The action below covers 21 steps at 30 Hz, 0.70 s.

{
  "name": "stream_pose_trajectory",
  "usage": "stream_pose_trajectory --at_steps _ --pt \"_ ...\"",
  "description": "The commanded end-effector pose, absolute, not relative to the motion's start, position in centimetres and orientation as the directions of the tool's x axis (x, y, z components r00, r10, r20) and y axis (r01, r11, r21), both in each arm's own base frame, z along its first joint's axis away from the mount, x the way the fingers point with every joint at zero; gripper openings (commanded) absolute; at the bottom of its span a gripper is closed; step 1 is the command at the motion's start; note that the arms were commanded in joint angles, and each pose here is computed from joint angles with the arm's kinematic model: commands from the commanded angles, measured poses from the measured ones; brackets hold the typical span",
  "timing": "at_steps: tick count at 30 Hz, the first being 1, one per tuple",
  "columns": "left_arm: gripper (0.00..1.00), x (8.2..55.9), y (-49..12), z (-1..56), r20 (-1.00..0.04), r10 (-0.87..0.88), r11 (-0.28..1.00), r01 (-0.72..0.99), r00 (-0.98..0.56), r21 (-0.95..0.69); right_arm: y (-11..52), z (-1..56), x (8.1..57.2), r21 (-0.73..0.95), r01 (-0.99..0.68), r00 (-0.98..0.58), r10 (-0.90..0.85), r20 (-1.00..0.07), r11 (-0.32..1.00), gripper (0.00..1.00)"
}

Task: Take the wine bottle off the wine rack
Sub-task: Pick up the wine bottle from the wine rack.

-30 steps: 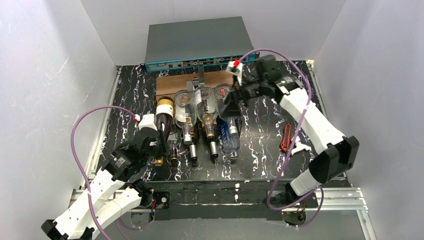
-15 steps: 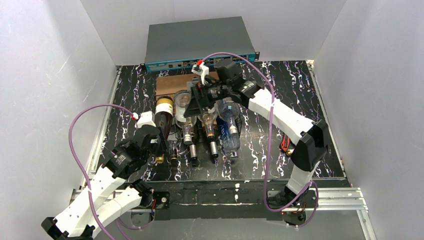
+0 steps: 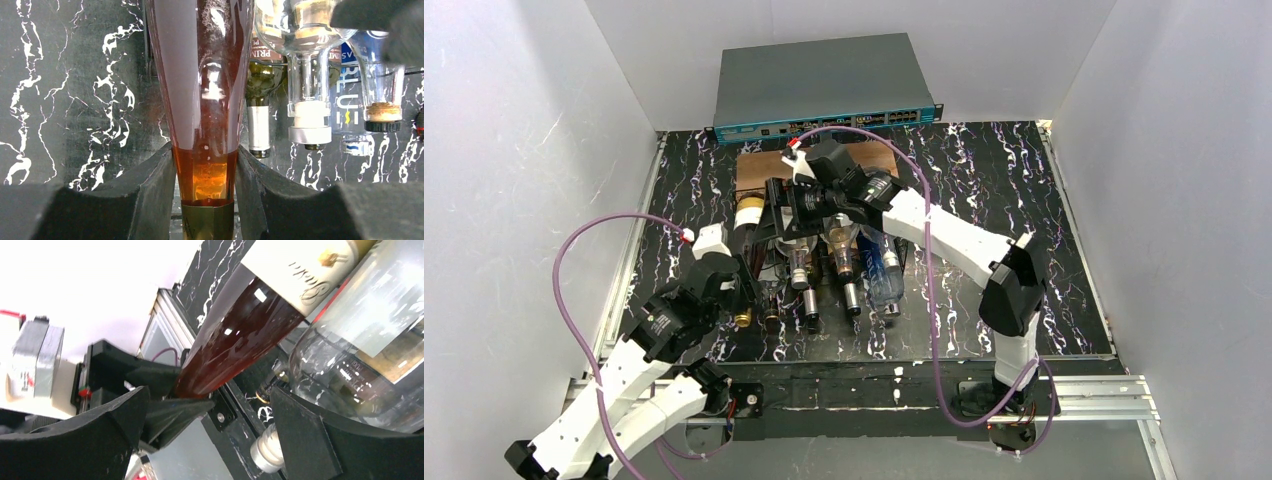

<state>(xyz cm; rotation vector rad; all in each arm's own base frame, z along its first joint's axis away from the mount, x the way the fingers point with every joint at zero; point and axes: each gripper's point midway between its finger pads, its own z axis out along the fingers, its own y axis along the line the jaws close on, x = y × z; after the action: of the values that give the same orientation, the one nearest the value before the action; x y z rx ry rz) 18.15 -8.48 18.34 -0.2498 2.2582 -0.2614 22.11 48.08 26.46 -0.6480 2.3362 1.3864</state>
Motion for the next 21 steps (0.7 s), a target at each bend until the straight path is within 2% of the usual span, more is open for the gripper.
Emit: stream_pose_trajectory --at_steps 1,11,21 --pt "0.0 21.2 -6.9 25.4 -0.821 -0.466 0.885 -0.158 -0.331 -0.438 49.5 28.4 23.7 0.779 -0.441 -0.886 -0.079 -0.456 0.446 1.0" --pt "0.0 21.0 -6.6 25.0 -0.806 -0.496 0.868 -0.18 -0.323 -0.462 52.1 27.2 23.0 0.812 -0.349 -0.929 -0.062 -0.364 0.469 1.0" --pt "0.0 20.8 -6.5 25.1 -0.796 -0.518 0.856 -0.185 -0.314 -0.483 51.7 26.1 21.5 0.807 -0.283 -0.953 -0.055 -0.298 0.519 1.0"
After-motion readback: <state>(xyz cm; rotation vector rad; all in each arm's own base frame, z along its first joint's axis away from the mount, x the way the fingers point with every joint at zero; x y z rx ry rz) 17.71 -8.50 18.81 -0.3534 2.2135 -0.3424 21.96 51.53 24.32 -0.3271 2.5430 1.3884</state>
